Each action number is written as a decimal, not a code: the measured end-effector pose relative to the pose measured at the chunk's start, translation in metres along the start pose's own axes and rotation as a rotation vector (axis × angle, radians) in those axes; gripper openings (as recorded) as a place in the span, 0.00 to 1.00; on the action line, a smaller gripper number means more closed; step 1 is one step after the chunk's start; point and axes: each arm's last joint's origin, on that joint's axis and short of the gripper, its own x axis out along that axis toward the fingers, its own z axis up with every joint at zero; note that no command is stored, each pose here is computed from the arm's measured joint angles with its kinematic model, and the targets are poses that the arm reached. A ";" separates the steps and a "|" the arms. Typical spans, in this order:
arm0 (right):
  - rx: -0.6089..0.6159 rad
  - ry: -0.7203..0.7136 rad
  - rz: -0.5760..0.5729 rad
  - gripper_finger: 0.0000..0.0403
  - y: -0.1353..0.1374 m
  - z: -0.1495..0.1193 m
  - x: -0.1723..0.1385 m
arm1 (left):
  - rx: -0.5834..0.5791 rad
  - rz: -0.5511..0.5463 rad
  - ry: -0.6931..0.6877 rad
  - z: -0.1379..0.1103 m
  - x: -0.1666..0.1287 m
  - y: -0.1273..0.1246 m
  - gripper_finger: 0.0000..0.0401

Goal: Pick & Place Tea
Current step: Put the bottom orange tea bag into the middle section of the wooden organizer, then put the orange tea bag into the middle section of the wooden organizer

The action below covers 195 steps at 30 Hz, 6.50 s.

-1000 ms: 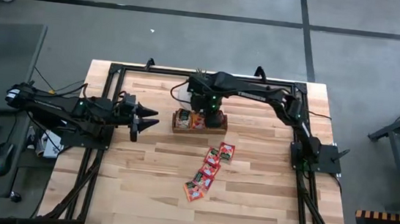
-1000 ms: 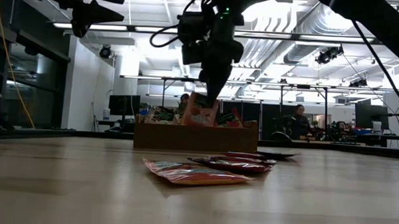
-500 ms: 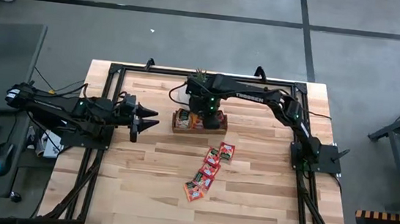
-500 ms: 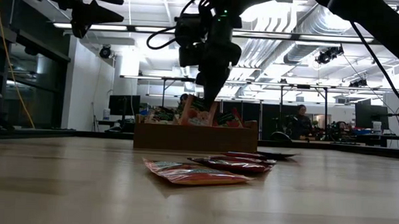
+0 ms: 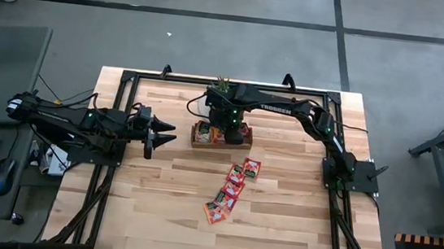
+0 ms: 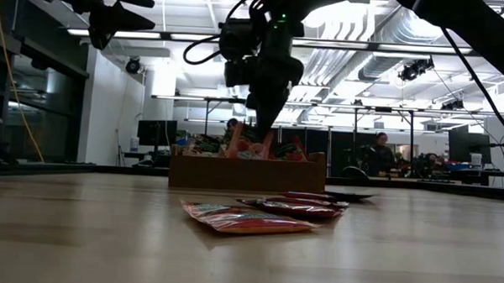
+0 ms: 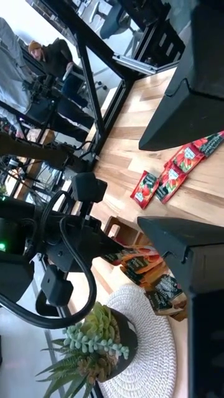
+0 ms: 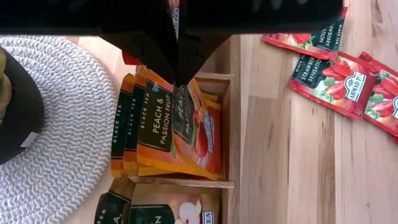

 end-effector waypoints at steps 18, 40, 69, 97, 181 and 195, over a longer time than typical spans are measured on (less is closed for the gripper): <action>0.047 0.004 0.030 0.04 0.000 -0.004 0.019 | -0.001 -0.006 0.003 0.000 0.000 0.000 0.45; 0.048 -0.133 -0.049 0.43 -0.004 0.014 -0.014 | -0.023 0.002 0.016 -0.001 0.000 0.000 0.45; 0.185 -0.151 -0.024 0.14 0.075 0.023 -0.086 | -0.073 -0.018 0.147 -0.013 0.008 0.000 0.45; 0.315 -0.165 -0.126 0.00 0.227 0.029 -0.065 | -0.089 -0.210 0.457 -0.081 0.072 -0.052 0.45; 0.438 -0.493 0.110 0.00 0.312 -0.054 0.124 | -0.518 -0.065 0.608 -0.189 0.146 -0.086 0.45; 0.408 -0.500 0.137 0.00 0.314 -0.052 0.124 | -0.818 -0.020 0.774 -0.178 0.166 -0.057 0.45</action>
